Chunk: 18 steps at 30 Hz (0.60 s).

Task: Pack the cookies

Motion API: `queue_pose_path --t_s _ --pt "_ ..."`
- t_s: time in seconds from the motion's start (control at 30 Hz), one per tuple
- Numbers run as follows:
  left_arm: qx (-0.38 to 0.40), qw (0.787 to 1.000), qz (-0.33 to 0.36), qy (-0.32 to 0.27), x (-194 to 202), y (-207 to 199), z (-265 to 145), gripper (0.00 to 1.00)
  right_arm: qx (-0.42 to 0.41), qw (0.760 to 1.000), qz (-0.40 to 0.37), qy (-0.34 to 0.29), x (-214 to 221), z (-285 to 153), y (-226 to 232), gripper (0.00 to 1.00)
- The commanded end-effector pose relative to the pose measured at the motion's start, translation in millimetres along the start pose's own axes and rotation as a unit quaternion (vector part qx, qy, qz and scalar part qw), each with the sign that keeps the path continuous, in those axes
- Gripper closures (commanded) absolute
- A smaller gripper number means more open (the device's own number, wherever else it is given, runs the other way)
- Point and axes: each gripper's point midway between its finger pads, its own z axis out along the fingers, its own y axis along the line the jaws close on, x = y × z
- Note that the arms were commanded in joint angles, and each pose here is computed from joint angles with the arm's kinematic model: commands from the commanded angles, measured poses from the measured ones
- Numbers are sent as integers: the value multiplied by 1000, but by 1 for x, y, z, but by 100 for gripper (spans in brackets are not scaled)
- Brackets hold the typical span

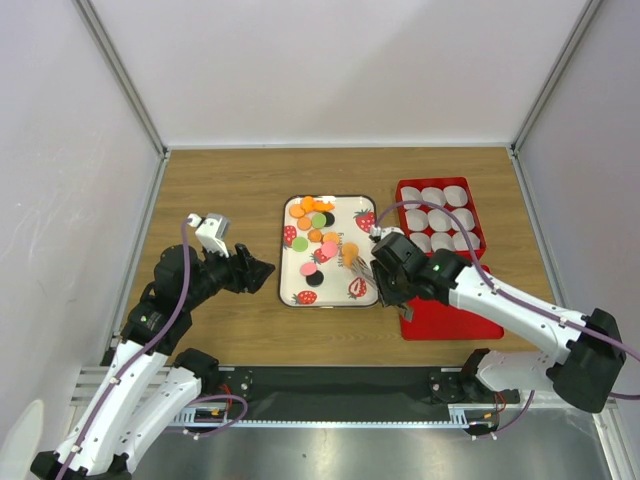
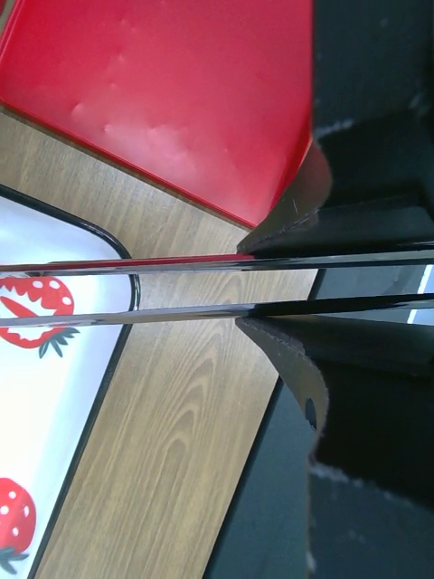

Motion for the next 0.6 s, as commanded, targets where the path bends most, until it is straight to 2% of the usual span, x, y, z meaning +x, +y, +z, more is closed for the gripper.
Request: queue_pose_path --t_s 0.0,0.33,0.57 --pt "17 1000 16 -12 -5 -6 0 31 -25 999 4 -32 -19 -20 7 76" --pt "16 1000 15 -13 -5 -6 0 32 -32 997 19 -62 -45 -38 1 80" --pt "16 1000 15 -10 -5 -5 1 32 -18 990 71 -120 -106 -56 -41 82"
